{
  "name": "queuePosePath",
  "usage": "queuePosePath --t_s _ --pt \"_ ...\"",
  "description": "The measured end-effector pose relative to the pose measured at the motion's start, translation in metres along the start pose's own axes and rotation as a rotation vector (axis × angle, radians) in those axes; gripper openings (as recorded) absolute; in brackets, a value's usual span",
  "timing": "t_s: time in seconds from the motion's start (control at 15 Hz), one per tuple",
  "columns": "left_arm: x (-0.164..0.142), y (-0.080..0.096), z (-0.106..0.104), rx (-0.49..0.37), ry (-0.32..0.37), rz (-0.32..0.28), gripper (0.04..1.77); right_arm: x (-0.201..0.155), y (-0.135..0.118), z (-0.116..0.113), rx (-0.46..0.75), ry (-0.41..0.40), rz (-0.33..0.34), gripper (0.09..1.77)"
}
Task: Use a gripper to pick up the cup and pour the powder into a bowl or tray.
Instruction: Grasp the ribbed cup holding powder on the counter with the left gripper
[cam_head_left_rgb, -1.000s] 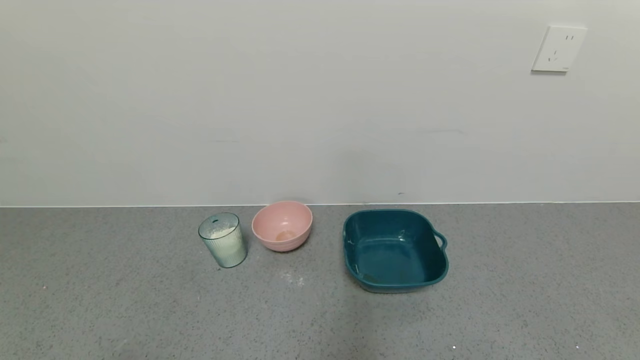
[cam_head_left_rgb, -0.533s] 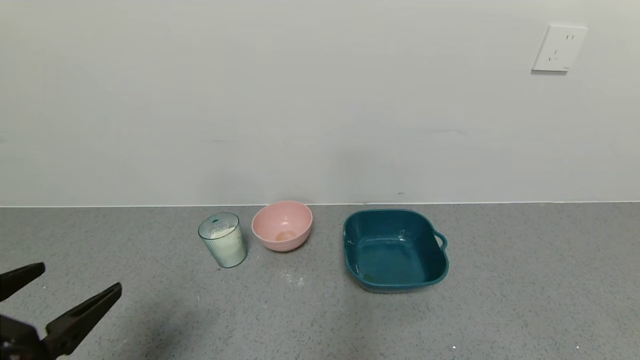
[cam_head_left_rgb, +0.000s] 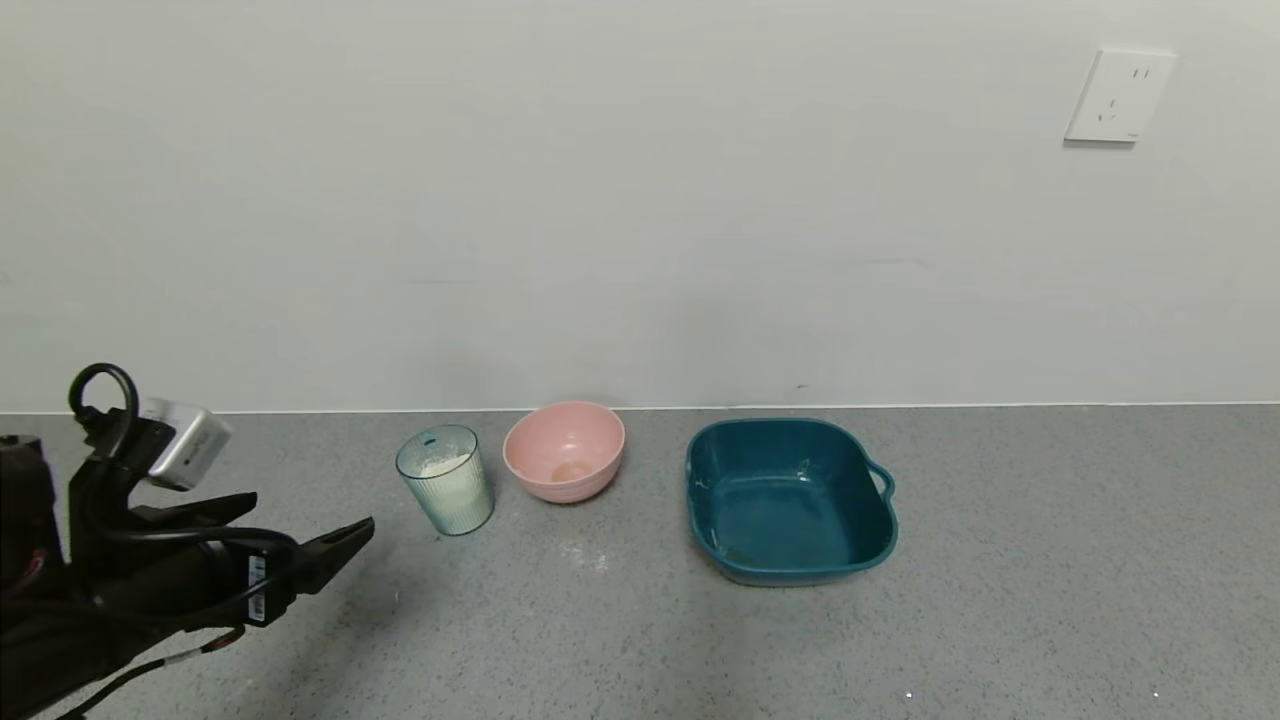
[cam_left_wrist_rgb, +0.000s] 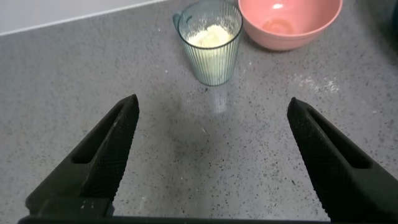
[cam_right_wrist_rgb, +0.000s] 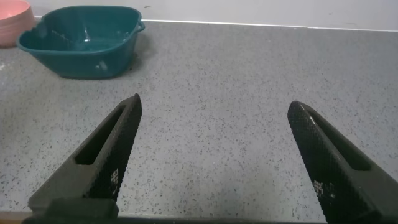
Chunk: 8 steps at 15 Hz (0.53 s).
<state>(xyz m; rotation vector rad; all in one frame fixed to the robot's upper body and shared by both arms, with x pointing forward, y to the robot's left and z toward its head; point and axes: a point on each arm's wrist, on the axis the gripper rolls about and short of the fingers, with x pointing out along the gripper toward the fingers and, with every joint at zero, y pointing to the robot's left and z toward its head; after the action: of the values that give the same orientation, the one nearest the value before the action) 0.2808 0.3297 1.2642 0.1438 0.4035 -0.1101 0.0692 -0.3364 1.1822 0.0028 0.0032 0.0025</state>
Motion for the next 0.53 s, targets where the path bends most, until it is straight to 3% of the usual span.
queuePosePath --t_s 0.2,0.53 --pt "0.03 -0.001 -0.008 -0.001 0.032 -0.011 1.72 0.0 0.0 0.0 0.0 0.0 0.0 1.71" --pt "0.069 -0.009 -0.022 -0.01 -0.007 -0.034 1.72 0.0 0.0 0.0 0.0 0.0 0.0 1.71"
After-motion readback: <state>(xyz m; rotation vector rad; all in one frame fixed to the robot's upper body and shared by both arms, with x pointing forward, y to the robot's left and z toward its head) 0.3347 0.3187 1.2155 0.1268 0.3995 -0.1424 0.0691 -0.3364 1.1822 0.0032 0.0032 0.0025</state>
